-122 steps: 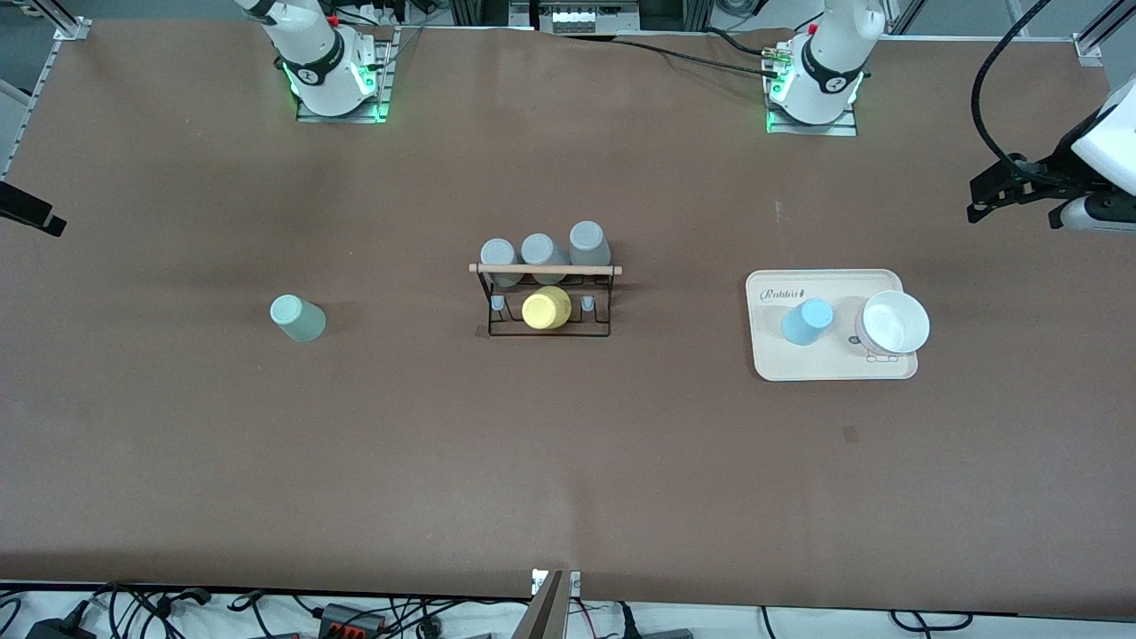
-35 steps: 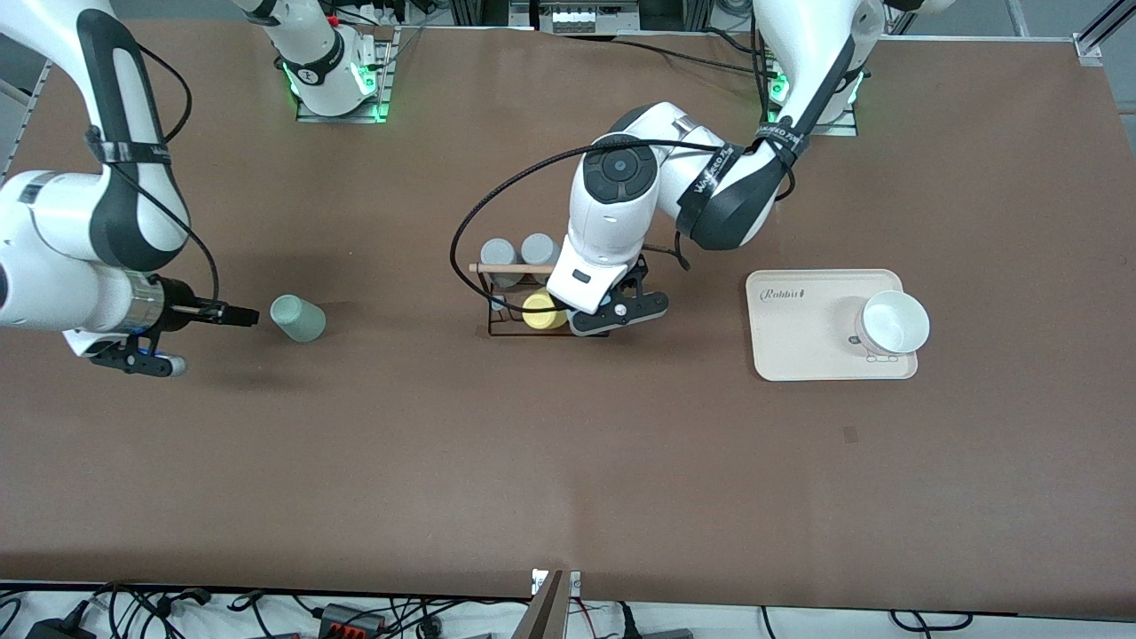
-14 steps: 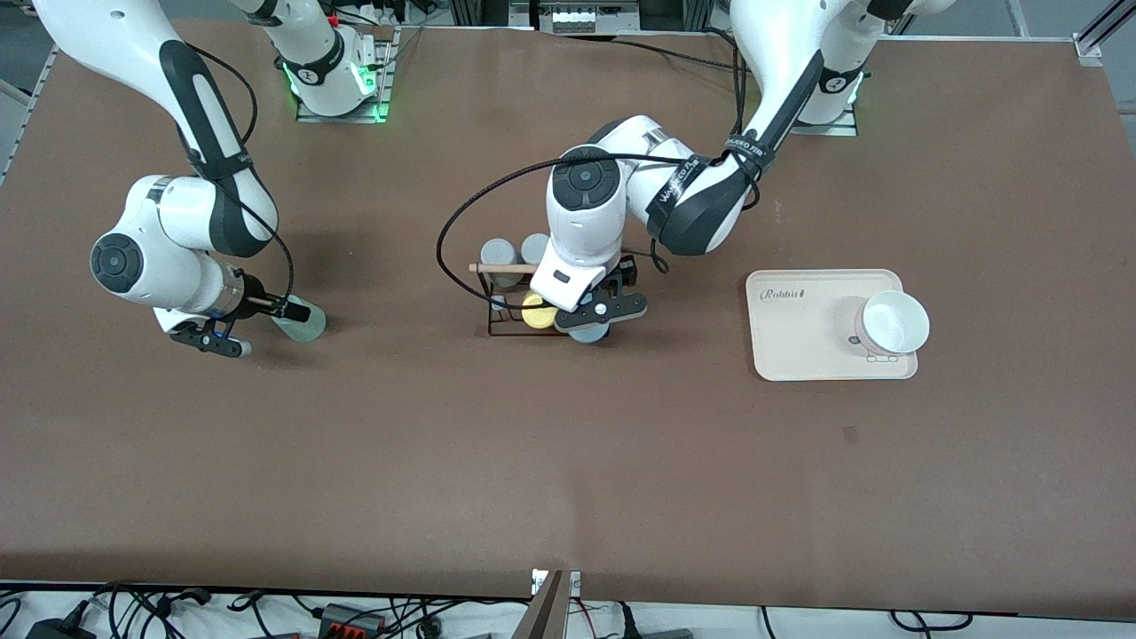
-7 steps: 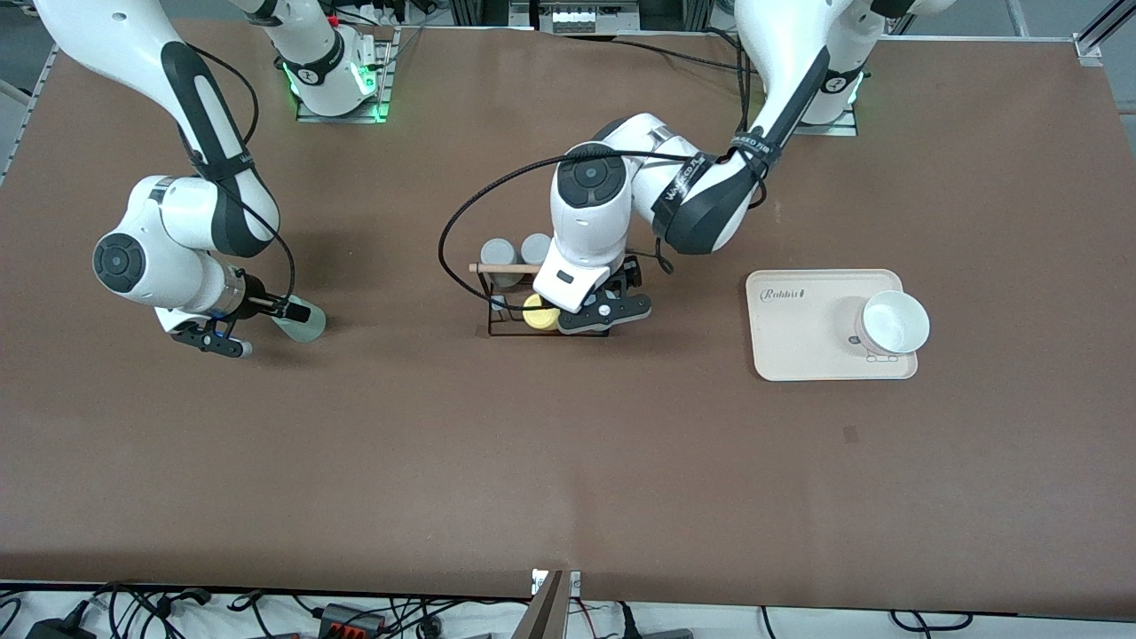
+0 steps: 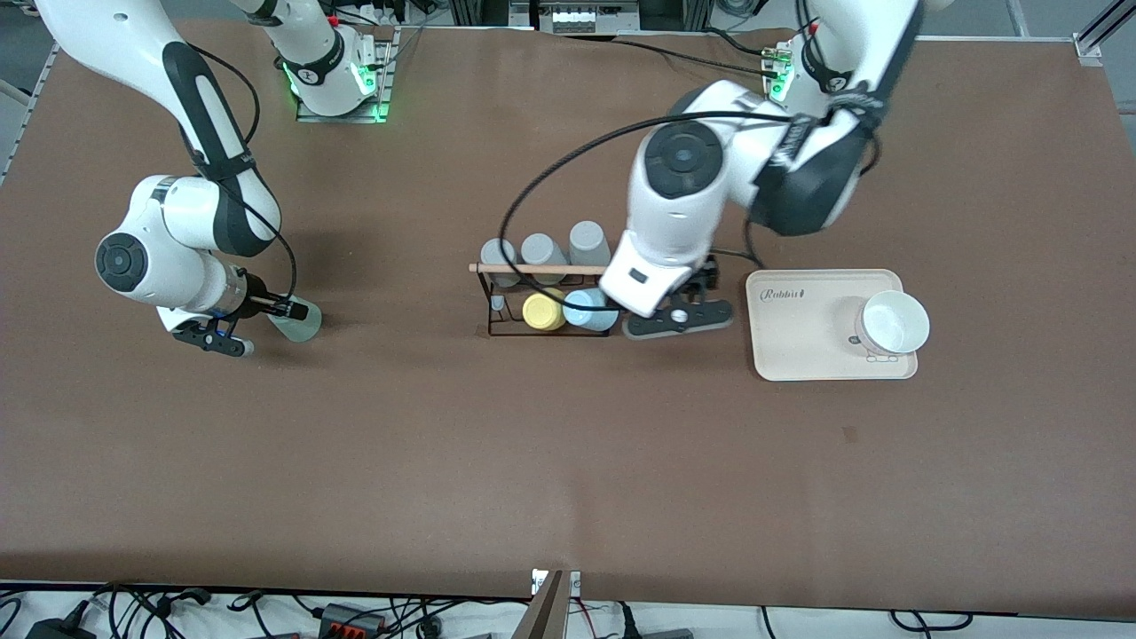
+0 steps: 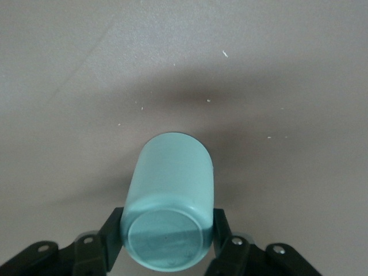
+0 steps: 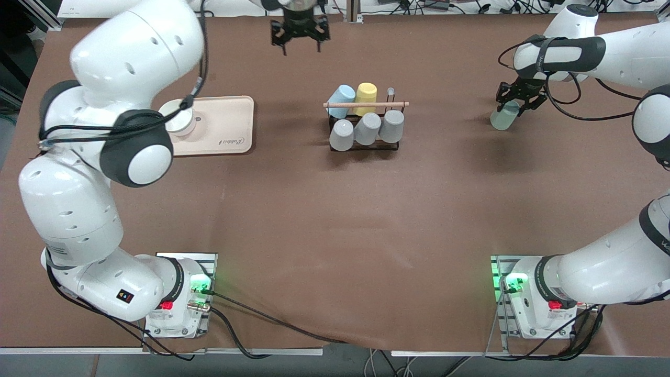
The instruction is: Hang scattered cups on rack with three cups
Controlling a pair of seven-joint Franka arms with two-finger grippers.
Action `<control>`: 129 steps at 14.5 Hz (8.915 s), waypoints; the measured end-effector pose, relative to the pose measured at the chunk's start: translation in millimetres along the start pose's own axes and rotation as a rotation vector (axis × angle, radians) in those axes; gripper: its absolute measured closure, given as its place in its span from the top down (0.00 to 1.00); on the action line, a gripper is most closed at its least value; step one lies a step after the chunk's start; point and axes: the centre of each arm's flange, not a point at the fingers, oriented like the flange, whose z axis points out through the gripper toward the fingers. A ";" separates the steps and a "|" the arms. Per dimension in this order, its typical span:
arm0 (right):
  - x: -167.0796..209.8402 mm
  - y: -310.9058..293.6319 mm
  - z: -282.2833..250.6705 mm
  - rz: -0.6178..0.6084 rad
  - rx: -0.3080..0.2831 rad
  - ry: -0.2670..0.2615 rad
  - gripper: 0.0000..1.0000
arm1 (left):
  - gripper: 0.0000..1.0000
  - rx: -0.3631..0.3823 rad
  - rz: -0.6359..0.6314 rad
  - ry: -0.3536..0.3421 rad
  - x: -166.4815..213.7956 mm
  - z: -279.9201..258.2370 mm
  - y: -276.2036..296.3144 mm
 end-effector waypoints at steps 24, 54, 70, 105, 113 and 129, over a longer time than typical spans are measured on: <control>-94.5 -342.7 -154.9 -0.018 0.101 -0.034 0.65 | 1.00 -0.019 0.091 -0.003 -8.0 -89.8 -375.9; 2.3 -153.3 -262.8 0.162 0.042 0.012 1.00 | 1.00 -0.017 0.113 -0.021 -7.6 -104.6 -367.7; 27.9 31.9 -315.7 0.180 -0.013 0.106 1.00 | 1.00 -0.017 0.124 -0.024 -9.0 -106.3 -362.7; -39.7 52.3 -341.2 -0.013 -0.014 0.145 1.00 | 1.00 -0.016 0.118 -0.029 -9.0 -106.2 -366.2; -27.5 67.2 -334.4 0.021 -0.013 0.086 1.00 | 1.00 -0.016 0.118 -0.029 -9.0 -106.2 -366.4; -20.7 20.7 -354.6 0.035 -0.013 0.160 1.00 | 1.00 -0.017 0.127 -0.029 -8.8 -106.2 -367.9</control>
